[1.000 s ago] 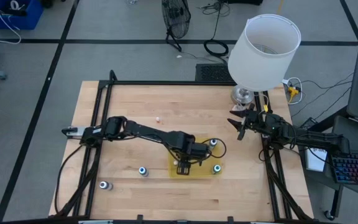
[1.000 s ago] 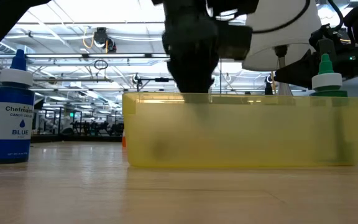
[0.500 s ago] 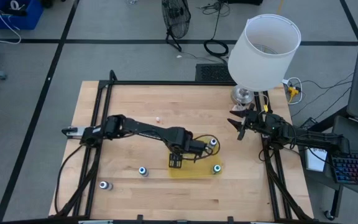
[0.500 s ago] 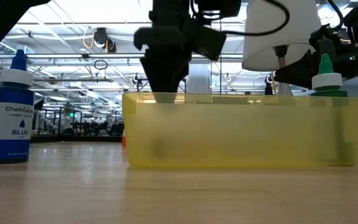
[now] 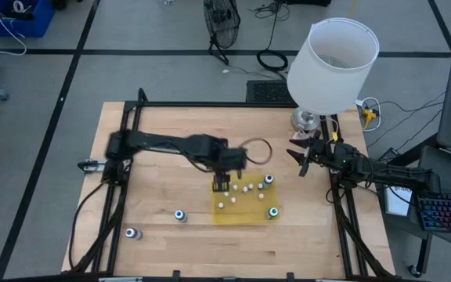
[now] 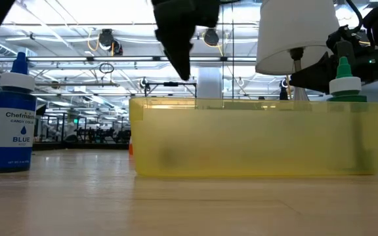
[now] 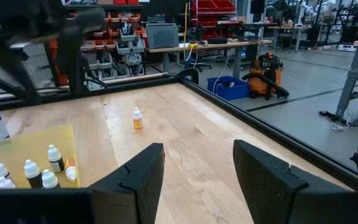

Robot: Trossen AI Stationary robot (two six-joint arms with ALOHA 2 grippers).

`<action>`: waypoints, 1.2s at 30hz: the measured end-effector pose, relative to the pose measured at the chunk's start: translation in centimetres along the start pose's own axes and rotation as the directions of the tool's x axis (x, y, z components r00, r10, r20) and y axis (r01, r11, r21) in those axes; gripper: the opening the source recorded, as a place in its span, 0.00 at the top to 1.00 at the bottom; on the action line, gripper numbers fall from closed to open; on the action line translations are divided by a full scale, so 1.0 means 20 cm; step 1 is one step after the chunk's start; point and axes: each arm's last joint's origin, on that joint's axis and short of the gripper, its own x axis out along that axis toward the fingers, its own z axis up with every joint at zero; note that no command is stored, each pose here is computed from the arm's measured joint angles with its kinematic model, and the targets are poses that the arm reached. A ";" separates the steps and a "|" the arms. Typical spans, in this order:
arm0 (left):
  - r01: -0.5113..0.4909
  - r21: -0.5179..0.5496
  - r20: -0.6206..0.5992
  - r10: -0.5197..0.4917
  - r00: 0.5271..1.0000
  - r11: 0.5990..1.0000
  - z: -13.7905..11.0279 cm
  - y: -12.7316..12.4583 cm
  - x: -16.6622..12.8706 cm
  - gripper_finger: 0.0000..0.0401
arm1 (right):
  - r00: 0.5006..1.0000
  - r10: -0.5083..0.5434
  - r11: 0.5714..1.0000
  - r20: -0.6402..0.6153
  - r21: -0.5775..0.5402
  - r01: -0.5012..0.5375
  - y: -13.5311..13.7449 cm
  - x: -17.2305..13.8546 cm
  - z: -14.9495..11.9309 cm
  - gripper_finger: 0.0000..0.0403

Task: Pick & Place food coloring
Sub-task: Put the small orange food coloring bottle into the yellow bin

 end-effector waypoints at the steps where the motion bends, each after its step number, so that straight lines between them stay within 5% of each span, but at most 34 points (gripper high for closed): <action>1: -0.005 -0.017 0.030 0.005 1.000 1.000 -0.03 0.03 -0.02 0.42 | 1.000 0.000 1.000 0.000 0.000 0.000 0.00 0.00 0.00 0.55; 7: -0.037 -0.210 0.096 0.058 0.994 0.977 -0.25 0.25 -0.06 0.42 | 1.000 0.000 1.000 0.000 0.000 0.000 0.00 0.00 0.00 0.55; 14: -0.095 -0.415 -0.007 0.101 0.995 0.905 -0.48 0.46 0.09 0.42 | 1.000 0.000 1.000 0.000 0.000 0.000 0.00 0.00 0.00 0.55; 36: -0.011 -0.448 0.016 0.021 1.000 0.894 -0.69 0.49 0.43 0.42 | 1.000 0.000 1.000 0.000 0.000 0.000 0.00 0.00 0.00 0.55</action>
